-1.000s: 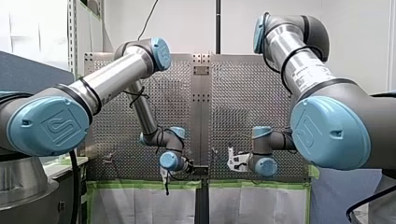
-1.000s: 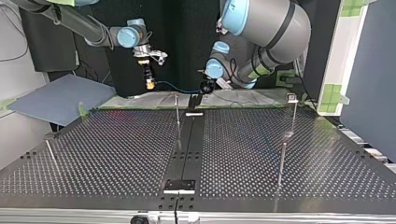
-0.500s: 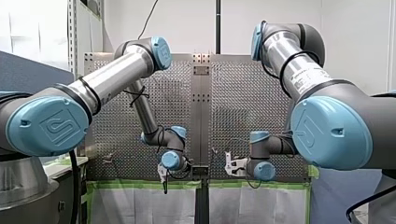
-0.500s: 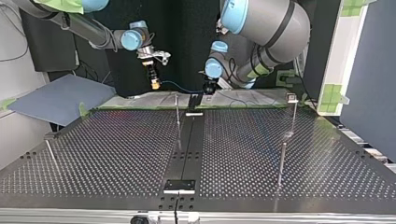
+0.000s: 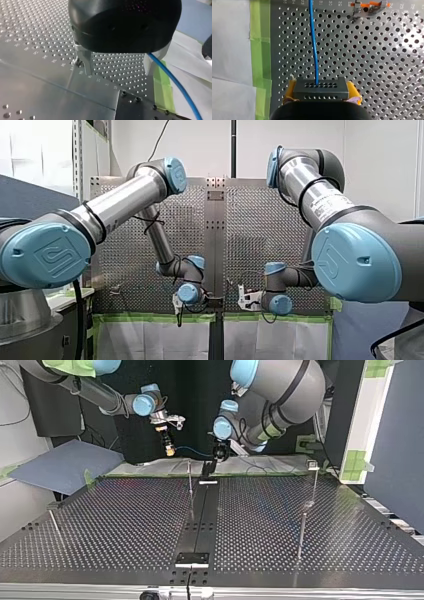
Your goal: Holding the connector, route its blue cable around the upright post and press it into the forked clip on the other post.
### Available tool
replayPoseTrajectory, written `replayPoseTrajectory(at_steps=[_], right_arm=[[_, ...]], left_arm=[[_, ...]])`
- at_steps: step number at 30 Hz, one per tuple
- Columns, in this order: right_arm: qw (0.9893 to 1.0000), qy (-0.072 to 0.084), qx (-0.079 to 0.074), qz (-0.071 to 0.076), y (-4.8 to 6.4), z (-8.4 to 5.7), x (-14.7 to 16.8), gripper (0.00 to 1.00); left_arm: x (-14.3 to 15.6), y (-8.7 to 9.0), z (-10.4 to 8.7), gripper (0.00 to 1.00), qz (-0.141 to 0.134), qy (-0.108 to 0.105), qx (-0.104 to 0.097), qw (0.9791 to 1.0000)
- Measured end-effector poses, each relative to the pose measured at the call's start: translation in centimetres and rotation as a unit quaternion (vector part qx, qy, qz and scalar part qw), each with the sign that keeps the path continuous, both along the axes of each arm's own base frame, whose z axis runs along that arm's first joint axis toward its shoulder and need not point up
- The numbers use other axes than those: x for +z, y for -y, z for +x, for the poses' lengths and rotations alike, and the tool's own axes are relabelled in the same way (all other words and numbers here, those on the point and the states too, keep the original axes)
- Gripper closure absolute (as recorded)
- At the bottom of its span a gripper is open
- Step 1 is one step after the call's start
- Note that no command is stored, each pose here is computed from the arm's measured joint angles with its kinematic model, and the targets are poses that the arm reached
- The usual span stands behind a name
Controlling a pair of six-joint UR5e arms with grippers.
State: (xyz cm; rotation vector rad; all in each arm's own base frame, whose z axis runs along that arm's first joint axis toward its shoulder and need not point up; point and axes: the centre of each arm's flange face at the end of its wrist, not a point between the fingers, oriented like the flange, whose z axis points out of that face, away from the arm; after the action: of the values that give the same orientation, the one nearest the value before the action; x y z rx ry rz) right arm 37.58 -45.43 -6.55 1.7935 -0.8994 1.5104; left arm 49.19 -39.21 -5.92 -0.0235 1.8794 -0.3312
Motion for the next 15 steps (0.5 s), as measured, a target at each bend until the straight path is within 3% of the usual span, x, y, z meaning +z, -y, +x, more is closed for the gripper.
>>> replayPoseTrajectory(at_steps=[6,11,15], right_arm=[[1.0,0.001,0.005,-0.002,0.2,0.3,0.1,1.0],[0.9998,0.005,0.018,-0.002,0.2,0.6,0.2,1.0],[0.9995,0.012,0.028,0.002,0.3,0.7,0.3,1.0]], left_arm=[[0.1,0.7,-0.8,0.0,0.029,0.013,0.005,0.9995],[0.3,1.1,-0.9,0.0,0.05,0.033,0.014,0.9981],[0.5,1.7,-1.0,0.0,0.062,0.05,0.011,0.9968]])
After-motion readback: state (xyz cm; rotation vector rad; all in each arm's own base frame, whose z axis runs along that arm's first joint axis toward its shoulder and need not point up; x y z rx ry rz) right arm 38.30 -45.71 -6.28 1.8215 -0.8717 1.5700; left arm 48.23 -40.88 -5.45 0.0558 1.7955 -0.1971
